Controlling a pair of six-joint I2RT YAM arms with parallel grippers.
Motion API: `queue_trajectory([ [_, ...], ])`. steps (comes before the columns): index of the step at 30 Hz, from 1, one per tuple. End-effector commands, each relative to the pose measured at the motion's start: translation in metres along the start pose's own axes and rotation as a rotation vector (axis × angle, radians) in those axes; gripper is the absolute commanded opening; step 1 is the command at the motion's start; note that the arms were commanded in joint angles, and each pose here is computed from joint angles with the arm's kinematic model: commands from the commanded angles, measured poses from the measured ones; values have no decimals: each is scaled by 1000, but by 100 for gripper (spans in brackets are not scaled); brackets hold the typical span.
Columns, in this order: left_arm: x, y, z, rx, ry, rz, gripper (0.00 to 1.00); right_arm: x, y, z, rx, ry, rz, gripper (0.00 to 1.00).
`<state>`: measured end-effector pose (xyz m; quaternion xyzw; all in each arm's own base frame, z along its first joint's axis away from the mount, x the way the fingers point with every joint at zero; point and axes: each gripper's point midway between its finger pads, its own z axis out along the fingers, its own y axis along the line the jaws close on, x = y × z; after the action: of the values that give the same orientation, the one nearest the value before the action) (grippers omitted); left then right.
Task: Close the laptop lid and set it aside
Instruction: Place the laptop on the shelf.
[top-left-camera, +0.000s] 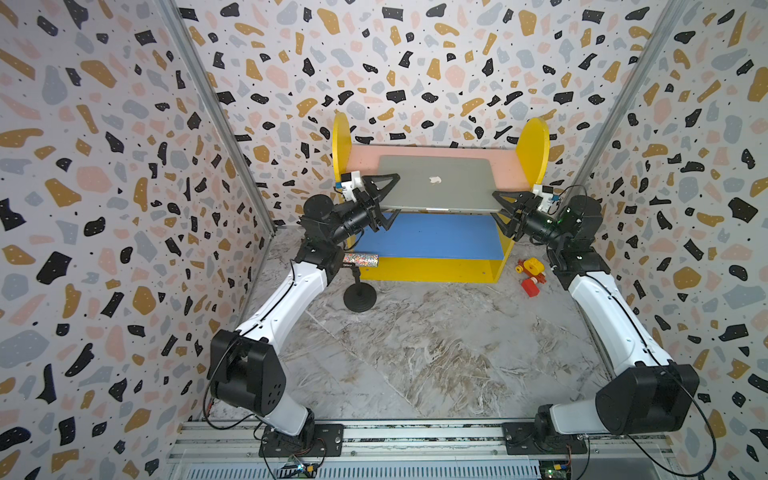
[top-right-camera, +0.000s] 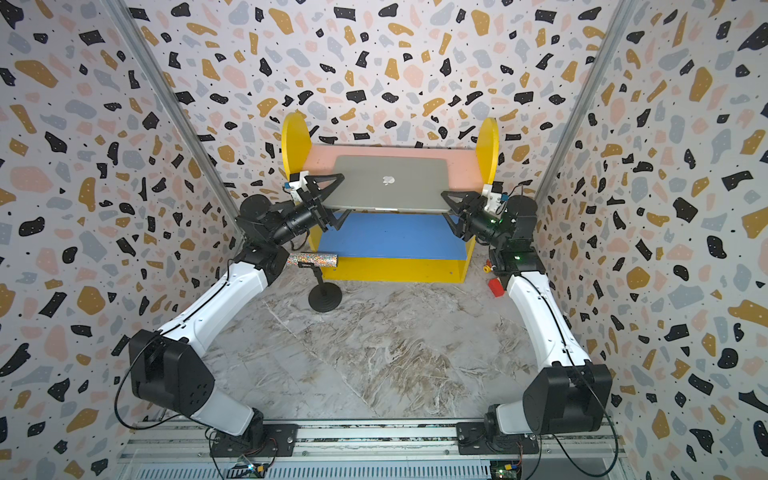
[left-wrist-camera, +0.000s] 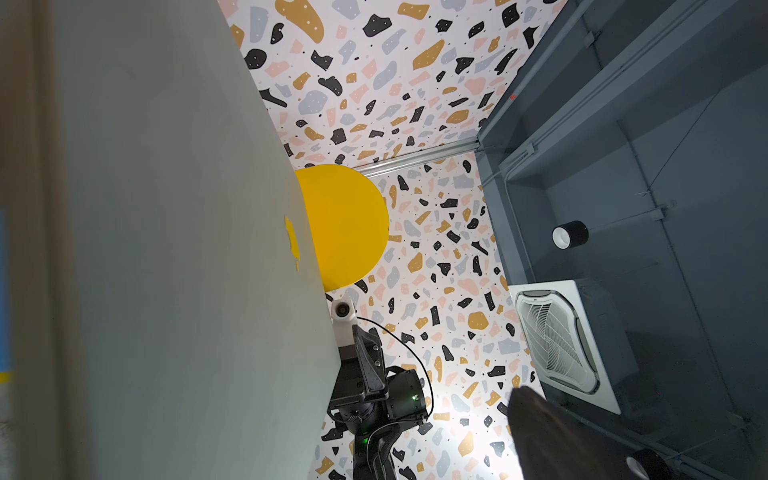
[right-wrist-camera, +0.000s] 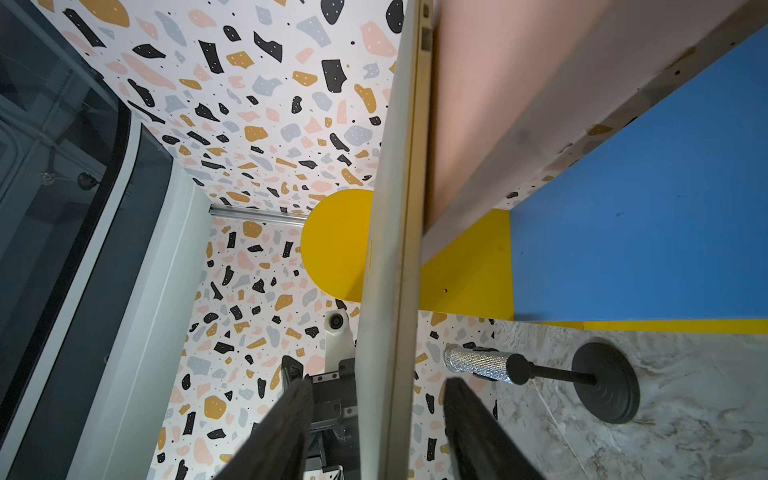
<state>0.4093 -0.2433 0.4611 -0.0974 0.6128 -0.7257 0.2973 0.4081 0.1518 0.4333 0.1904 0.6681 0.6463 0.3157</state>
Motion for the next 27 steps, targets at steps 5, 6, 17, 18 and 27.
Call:
queue_trajectory([
  [5, 13, -35, -23, 54, -7, 119, 98, 12, 11, -21, 5, -4, -86, 50],
  [6, 14, -34, -25, 48, -7, 122, 98, 13, 12, -23, 8, -6, -93, 49],
  [17, 32, -28, -44, -28, 6, 163, 90, 26, 15, -41, 61, -18, -183, 40],
  [18, 33, -28, -45, -32, 8, 166, 90, 26, 15, -42, 64, -19, -189, 39],
  [27, 44, -30, -54, -66, 35, 208, 73, 33, 18, -51, 89, -21, -225, 28],
])
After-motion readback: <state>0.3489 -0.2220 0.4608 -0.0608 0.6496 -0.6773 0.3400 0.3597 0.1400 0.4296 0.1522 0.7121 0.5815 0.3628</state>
